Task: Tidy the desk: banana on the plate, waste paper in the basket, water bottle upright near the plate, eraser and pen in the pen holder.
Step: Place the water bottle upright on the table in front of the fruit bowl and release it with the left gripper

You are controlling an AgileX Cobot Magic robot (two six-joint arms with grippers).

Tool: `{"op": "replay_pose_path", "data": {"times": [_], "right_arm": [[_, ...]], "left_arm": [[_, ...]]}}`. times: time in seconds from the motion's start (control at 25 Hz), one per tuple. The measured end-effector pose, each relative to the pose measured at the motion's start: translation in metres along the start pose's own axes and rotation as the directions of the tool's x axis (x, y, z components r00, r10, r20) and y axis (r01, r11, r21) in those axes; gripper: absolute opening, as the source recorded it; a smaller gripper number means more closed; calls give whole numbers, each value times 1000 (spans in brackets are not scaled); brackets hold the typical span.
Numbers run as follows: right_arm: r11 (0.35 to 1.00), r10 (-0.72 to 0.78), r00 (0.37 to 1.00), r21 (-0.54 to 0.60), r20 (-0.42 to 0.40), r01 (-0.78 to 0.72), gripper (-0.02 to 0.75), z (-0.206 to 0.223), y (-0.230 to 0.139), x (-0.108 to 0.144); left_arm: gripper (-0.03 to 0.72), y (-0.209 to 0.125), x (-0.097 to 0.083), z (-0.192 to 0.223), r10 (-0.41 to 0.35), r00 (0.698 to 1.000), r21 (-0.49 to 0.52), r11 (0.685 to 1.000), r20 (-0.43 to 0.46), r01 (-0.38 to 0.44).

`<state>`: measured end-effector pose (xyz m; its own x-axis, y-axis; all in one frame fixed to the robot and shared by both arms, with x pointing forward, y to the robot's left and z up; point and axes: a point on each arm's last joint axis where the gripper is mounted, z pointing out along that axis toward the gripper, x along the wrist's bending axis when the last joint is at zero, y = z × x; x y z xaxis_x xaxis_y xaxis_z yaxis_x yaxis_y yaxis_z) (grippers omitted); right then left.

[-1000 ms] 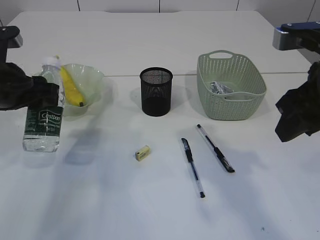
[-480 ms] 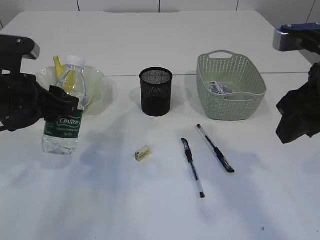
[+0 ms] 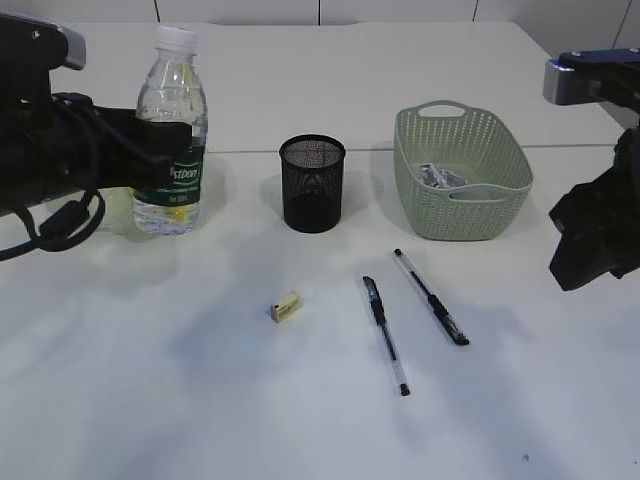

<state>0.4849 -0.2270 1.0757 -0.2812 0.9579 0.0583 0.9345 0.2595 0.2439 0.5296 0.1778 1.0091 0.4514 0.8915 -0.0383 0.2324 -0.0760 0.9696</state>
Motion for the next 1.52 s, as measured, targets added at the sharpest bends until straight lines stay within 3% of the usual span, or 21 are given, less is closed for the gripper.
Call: {"op": "replay_pose_path", "data": {"times": [0.92,1.16,1.52], "right_arm": [[1000,6,1000,6,0,-6,375,0,-1,0],[1000,6,1000,6,0,-6,375,0,-1,0],[1000,6,1000,6,0,-6,375,0,-1,0]], "left_arm": [[332,-72,-4,53,-22,992,-105,994,124,35],[332,-83,7,57,12,996,-108,994,89,-3],[332,-112,23,64,-21,999,-63,998,40,24]]}}
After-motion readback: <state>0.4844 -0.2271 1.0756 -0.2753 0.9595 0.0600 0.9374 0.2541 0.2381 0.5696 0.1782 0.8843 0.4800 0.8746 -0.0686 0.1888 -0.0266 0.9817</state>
